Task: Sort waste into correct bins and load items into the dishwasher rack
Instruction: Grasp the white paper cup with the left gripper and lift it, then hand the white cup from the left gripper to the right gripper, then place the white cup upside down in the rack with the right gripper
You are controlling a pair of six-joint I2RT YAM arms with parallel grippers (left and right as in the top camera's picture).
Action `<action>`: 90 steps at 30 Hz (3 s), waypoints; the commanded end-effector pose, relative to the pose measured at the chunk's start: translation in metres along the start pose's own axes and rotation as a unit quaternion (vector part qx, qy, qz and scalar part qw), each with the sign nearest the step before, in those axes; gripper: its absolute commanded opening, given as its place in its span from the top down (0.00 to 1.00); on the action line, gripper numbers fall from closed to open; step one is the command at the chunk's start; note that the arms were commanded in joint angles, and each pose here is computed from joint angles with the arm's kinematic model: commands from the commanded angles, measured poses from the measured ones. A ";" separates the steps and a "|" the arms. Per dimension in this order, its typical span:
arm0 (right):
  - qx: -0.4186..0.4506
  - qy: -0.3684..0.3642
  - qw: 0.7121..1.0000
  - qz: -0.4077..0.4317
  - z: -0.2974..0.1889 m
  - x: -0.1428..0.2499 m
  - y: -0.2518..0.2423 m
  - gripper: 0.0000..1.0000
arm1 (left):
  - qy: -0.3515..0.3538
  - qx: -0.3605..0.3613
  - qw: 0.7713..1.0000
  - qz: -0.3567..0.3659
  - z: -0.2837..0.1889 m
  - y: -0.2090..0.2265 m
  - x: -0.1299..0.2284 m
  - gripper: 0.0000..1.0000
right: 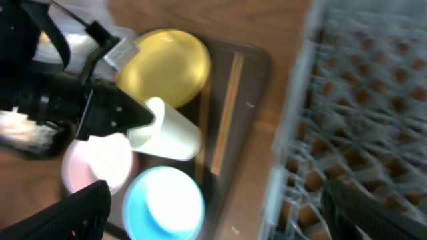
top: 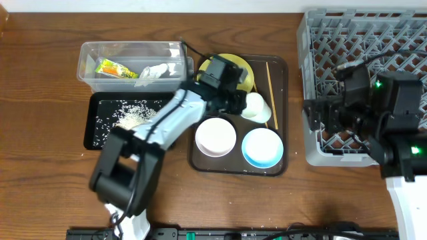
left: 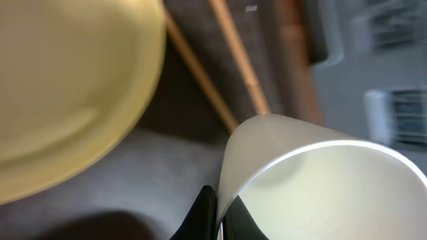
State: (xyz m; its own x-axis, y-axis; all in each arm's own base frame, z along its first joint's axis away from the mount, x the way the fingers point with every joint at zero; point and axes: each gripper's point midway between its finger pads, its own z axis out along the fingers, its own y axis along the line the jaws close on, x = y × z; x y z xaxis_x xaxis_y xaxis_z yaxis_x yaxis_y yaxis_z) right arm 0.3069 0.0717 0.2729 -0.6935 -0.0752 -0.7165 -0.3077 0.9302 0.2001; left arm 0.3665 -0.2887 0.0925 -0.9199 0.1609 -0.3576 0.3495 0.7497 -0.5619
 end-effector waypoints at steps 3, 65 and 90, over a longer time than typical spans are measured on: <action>-0.178 -0.012 0.984 0.005 0.020 -0.021 0.050 0.03 | -0.018 0.148 0.989 -0.013 -0.082 -0.044 -0.015 0.94; -0.519 -0.056 0.841 -0.138 0.053 -0.040 0.193 0.36 | -0.019 0.411 0.910 -0.056 -0.200 -0.057 -0.020 0.94; -0.313 -0.052 0.948 0.027 0.045 -0.056 0.059 0.48 | -0.025 0.406 0.912 -0.049 -0.199 -0.055 -0.022 0.51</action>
State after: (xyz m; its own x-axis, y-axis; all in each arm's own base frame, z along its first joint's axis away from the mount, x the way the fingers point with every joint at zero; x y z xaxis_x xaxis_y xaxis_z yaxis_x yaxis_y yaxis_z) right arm 0.3500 0.1813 0.2798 -0.6871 -0.0278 -0.7261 -0.6713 0.4067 0.6197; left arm 0.3325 -0.2059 0.2733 -0.9597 0.0704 -0.2722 0.2758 0.0477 -0.9600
